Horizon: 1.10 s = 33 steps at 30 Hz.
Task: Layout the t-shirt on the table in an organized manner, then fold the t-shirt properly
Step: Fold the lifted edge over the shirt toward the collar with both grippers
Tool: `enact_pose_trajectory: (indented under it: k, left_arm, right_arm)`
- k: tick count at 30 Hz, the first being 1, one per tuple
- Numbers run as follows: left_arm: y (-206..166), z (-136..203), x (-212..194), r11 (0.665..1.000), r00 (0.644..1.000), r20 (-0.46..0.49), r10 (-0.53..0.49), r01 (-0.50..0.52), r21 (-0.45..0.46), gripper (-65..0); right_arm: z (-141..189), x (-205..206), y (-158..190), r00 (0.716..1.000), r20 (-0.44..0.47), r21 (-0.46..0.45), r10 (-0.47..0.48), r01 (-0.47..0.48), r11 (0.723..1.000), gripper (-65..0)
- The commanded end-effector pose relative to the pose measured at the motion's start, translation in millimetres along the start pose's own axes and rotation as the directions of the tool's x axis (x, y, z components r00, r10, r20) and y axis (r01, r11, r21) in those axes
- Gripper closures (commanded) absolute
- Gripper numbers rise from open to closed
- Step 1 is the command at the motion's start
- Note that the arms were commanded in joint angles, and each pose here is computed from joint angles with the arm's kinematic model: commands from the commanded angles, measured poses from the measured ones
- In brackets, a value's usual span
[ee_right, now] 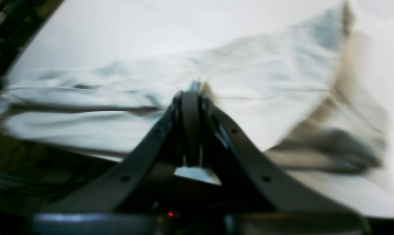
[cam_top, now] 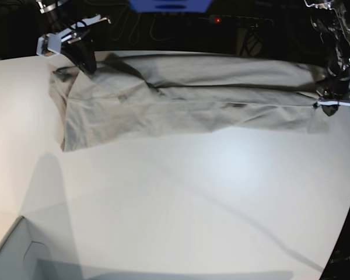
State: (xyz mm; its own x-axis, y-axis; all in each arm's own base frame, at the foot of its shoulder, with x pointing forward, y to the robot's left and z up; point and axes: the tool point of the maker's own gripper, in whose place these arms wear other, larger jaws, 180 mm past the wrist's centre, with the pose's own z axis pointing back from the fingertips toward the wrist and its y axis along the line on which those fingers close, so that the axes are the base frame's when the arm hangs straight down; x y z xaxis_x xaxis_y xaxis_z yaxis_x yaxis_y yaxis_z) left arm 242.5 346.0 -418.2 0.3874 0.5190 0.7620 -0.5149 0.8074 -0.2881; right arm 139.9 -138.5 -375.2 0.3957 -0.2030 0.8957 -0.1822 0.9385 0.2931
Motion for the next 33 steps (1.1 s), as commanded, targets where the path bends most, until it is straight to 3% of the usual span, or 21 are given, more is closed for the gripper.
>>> enact_pose_trajectory:
  k: [1, 6, 15, 24, 33]
  left_arm:
    - [-1, 0, 18, 1.0, 0.999, 0.051, -0.011, 0.011, -0.007, 0.0]
    - [1, 1, 19, 1.0, 0.999, 0.051, -0.012, 0.013, -0.005, 0.0]
    - [0, 1, 19, 1.0, 0.999, 0.052, -0.012, 0.012, -0.005, 0.0]
    - [2, 1, 21, 1.0, 0.998, 0.054, -0.017, 0.017, -0.002, 0.0]
    - [1, 1, 20, 1.0, 0.998, 0.054, -0.013, 0.013, -0.004, 0.0]
  right_arm:
    - [4, 7, -1, 0.999, 0.032, 0.009, -0.009, 0.008, 1.0, 0.0]
    - [15, 11, -8, 0.999, 0.036, -0.02, 0.006, -0.005, 1.0, 0.0]
    - [33, 27, 20, 0.992, 0.123, 0.035, -0.017, 0.013, 0.999, 0.0]
    - [29, 45, 20, 0.984, 0.18, 0.045, 0.009, -0.018, 0.999, 0.0]
    - [57, 45, 14, 0.988, 0.152, 0.024, 0.039, -0.043, 0.999, 0.0]
